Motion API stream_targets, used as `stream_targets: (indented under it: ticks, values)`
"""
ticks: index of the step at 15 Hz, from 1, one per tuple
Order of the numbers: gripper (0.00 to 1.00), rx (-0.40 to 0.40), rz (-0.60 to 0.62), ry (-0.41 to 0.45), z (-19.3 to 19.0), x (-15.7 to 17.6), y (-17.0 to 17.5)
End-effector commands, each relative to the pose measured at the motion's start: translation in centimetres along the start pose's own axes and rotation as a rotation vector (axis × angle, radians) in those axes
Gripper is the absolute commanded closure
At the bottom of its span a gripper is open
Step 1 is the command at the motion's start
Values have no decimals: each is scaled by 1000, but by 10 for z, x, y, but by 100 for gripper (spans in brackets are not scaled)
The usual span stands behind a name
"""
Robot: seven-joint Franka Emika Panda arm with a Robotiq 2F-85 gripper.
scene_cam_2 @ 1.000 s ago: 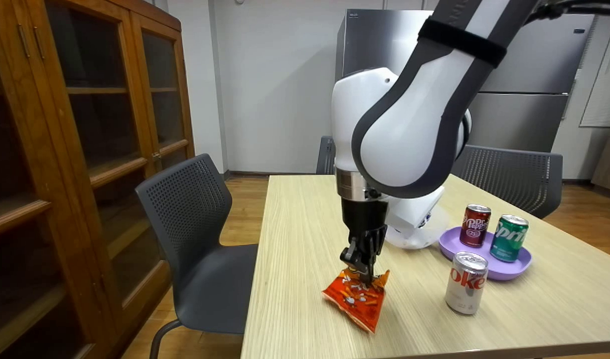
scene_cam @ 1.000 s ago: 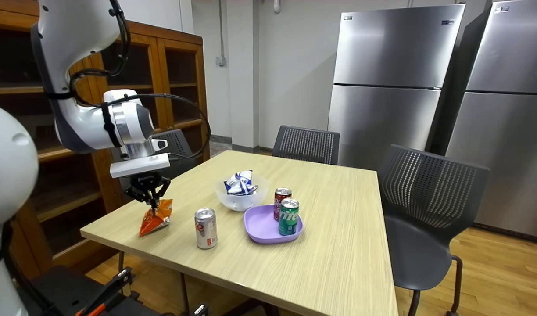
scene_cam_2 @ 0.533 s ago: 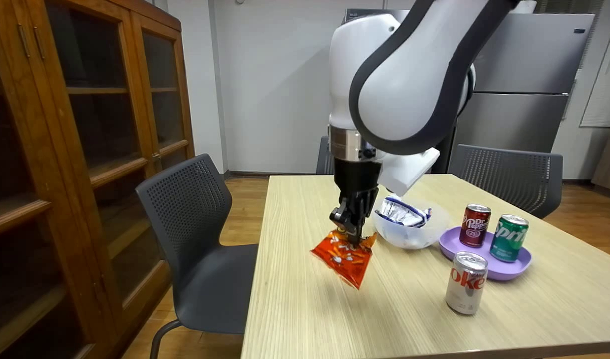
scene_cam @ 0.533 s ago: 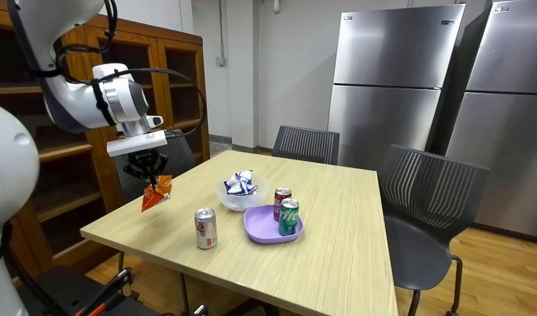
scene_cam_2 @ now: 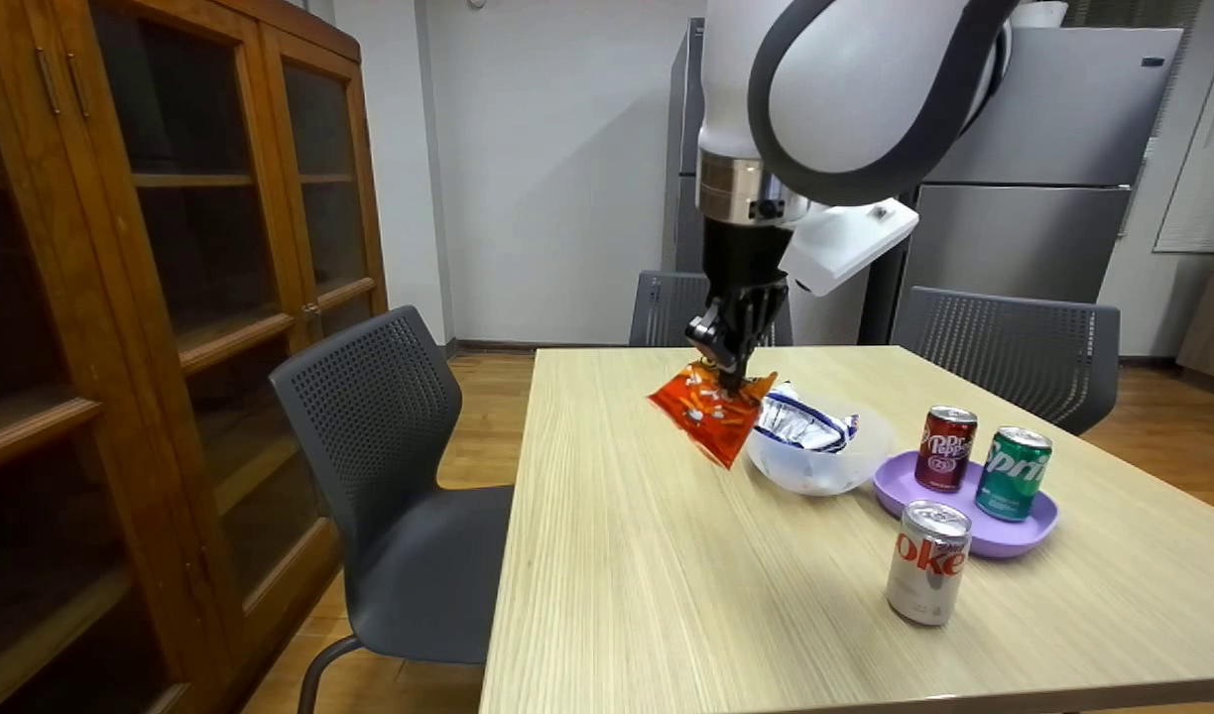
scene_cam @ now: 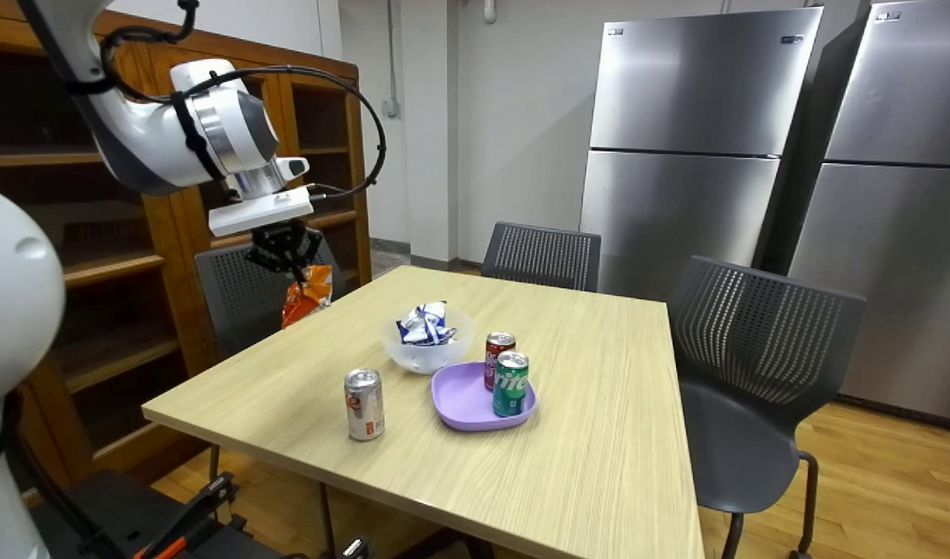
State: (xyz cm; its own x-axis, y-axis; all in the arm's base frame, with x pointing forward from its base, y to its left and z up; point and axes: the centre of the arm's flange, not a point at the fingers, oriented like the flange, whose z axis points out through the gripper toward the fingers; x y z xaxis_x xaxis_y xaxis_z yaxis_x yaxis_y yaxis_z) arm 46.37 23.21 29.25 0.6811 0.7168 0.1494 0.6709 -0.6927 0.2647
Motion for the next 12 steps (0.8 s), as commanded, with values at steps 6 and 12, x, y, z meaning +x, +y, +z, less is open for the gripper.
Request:
stream_targets:
  ticks: [6,12]
  values:
    - [100,-107,263,-23,-11,-39,64]
    - [100,-165,431,-51,14,-58,105]
